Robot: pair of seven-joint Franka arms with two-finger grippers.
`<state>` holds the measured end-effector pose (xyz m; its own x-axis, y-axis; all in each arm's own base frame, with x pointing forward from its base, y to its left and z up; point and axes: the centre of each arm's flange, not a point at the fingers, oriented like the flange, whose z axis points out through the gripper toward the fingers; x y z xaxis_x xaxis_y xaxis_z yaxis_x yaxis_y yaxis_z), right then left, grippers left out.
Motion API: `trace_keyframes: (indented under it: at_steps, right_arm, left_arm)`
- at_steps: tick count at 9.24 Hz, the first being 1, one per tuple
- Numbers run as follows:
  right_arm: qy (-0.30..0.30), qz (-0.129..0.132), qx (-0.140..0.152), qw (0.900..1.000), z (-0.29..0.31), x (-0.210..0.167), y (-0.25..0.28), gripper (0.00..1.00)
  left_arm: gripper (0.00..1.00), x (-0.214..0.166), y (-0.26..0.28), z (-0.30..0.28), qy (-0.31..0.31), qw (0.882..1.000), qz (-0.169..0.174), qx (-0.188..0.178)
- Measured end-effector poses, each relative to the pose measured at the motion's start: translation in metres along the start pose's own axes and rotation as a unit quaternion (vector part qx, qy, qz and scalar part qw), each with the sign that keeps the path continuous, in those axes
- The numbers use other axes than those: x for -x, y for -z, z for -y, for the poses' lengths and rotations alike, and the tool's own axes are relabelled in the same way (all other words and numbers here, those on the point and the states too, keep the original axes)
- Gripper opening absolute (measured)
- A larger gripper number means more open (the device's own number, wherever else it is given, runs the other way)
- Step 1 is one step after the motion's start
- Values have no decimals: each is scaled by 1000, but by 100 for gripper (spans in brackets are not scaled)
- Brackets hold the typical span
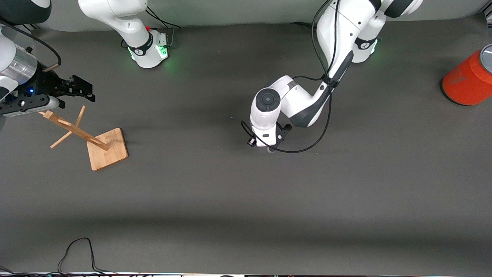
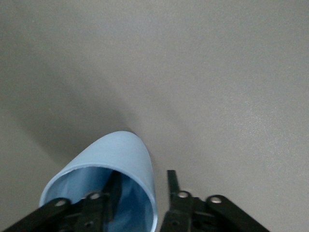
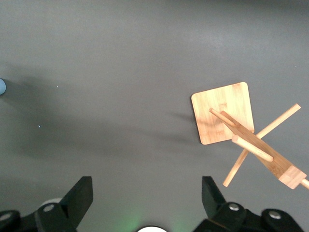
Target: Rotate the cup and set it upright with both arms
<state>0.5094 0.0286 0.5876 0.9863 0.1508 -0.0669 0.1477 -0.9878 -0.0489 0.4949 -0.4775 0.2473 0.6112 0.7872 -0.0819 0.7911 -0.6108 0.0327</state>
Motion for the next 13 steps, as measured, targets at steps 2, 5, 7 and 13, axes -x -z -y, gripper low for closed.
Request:
trace_keyframes:
  at_steps: [2, 5, 7, 13]
  right_arm:
    - [-3, 0, 0, 1000, -4, -1, -1, 100]
    - [-13, -2, -1, 1000, -13, 0, -1, 100]
    - [-11, -4, 1, 1000, -11, -1, 1, 100]
    - [18, -39, 8, 999, 18, -38, 22, 100]
  left_arm:
    - [82, -1, 1, -1, -3, 1000, -4, 2]
    - [100, -13, 43, -16, -15, 999, -14, 33]
    - [100, -48, 122, -22, -90, 995, -36, 16]
    - [100, -254, 273, 32, -369, 928, -43, -37]
